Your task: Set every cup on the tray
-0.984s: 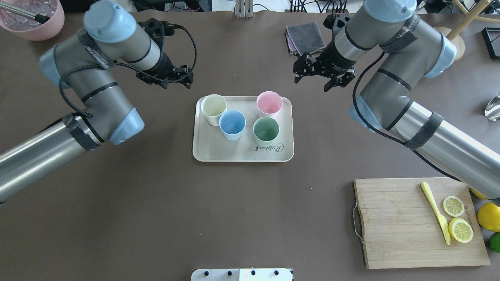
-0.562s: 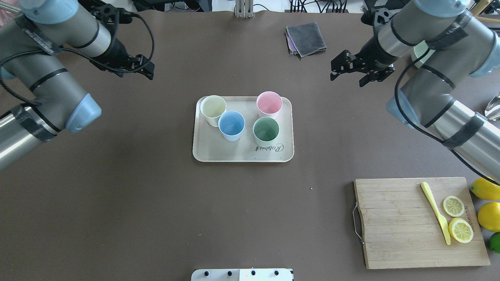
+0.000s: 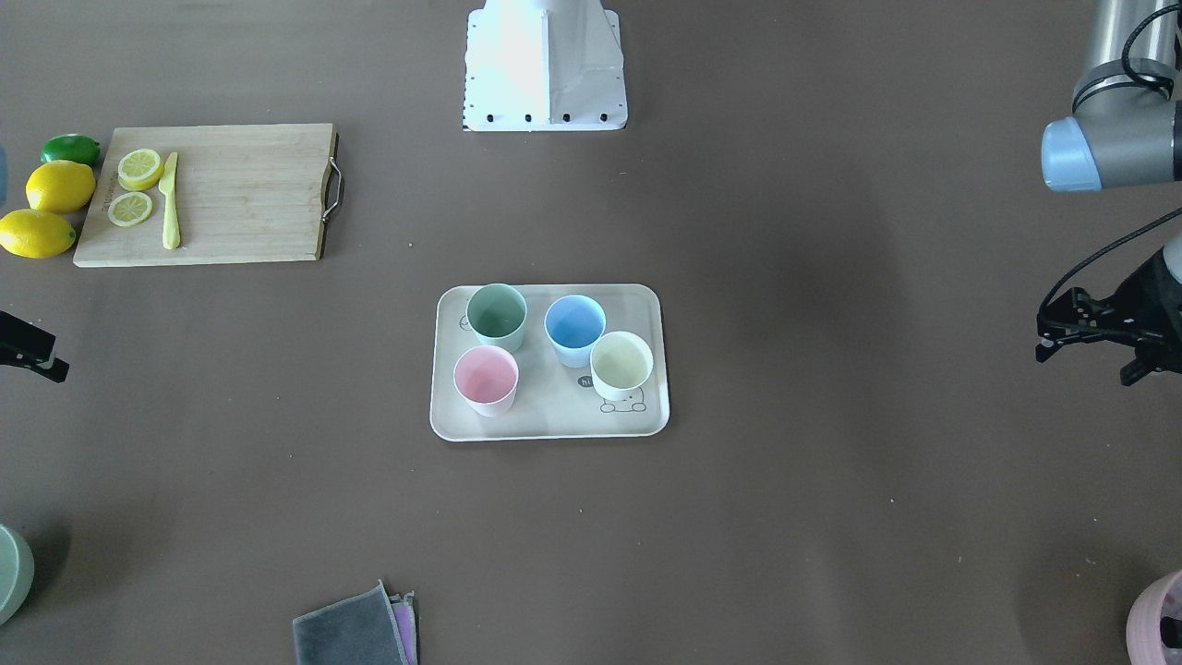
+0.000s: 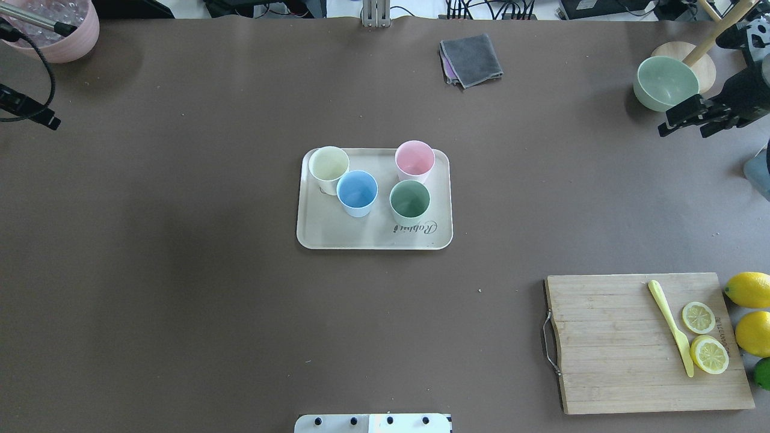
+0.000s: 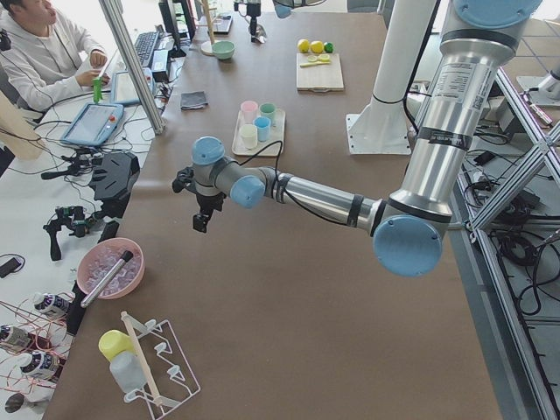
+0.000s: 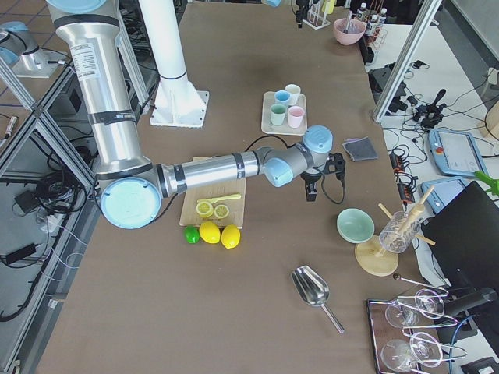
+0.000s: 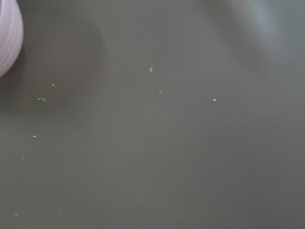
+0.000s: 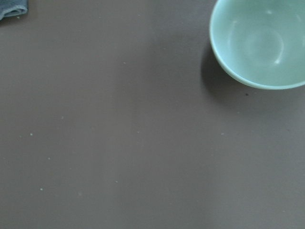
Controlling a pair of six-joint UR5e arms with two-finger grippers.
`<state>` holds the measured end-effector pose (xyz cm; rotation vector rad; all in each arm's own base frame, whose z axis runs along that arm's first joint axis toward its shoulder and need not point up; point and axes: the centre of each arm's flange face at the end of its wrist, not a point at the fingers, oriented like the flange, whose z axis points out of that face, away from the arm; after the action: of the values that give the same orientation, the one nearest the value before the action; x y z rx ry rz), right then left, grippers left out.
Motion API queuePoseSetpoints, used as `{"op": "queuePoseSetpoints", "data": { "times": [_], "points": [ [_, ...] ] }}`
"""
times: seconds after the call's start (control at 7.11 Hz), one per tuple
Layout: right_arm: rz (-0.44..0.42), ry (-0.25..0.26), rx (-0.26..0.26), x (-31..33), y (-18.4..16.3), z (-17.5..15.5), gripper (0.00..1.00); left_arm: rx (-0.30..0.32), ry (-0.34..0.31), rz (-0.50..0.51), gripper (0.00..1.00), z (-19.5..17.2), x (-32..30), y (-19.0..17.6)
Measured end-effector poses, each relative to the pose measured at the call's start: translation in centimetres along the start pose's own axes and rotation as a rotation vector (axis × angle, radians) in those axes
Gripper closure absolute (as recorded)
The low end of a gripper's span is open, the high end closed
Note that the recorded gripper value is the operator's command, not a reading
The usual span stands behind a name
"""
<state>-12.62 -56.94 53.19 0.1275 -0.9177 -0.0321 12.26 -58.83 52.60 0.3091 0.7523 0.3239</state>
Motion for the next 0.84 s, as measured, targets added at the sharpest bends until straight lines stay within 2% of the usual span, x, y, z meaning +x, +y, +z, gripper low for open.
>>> {"op": "queuePoseSetpoints", "data": {
  "times": [0.56, 0.84],
  "points": [
    [-0.031, 0.053, 0.015, 10.9, 4.9, -2.8, 0.00, -0.059, 0.024, -0.065, 0.02, 0.4, -5.8, 7.9],
    [-0.048, 0.057, 0.010, 13.0, 6.2, -3.2, 0.00, -0.063, 0.067, -0.100, 0.02, 0.0, -6.6, 9.4]
  ]
}}
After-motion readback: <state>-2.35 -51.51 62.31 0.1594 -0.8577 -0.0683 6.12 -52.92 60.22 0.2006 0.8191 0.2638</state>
